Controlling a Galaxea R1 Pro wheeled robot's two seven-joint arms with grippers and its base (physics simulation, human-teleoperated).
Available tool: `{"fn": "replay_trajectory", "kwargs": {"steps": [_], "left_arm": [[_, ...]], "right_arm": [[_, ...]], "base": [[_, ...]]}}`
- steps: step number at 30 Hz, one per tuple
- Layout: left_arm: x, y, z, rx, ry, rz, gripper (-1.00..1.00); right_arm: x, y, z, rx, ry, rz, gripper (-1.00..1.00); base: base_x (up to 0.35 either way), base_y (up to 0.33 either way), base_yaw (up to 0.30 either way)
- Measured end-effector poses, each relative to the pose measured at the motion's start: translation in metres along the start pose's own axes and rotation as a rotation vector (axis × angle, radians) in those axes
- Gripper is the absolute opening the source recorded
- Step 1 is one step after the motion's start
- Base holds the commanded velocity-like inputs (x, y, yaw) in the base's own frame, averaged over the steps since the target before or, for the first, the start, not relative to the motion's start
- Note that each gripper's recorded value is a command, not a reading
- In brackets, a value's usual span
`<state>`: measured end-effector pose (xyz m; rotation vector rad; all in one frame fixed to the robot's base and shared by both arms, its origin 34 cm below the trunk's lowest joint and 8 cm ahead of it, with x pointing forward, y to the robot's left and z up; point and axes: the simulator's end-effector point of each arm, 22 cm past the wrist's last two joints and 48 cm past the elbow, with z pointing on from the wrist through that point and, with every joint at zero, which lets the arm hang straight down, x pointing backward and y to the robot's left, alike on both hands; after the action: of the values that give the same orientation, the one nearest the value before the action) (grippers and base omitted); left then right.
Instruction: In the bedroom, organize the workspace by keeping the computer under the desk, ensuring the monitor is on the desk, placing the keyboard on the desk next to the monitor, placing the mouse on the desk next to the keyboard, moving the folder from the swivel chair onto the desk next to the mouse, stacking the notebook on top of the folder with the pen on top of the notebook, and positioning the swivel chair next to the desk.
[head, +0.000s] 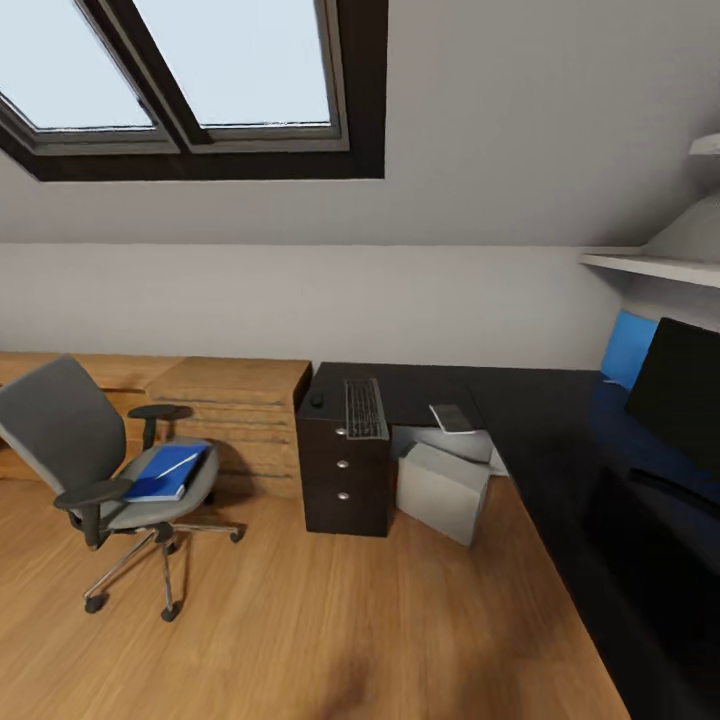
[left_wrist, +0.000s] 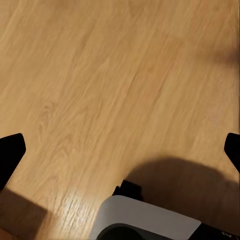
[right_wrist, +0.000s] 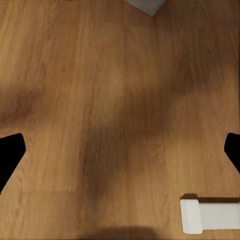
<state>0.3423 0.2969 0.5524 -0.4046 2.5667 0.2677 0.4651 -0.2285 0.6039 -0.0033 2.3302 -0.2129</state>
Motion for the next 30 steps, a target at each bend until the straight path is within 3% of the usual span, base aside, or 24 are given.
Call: {"fn": "replay_trajectory", "kwargs": {"steps": [17, 30], "left_arm": [[0.0054, -0.0041, -0.0018, 0.009, 0.013, -0.002, 1.00], [0.0071, -0.0050, -0.0023, 0.011, 0.016, -0.002, 1.00]], "right_arm": [[0.0004, 0.0014, -0.0002, -0.003, 0.001, 0.001, 1.00], [0.0030, 0.0043, -0.0006, -0.006, 0.012, -0.002, 1.00]], "base": [[0.319, 0.127, -0.260], [0.319, 0.128, -0.024]]}}
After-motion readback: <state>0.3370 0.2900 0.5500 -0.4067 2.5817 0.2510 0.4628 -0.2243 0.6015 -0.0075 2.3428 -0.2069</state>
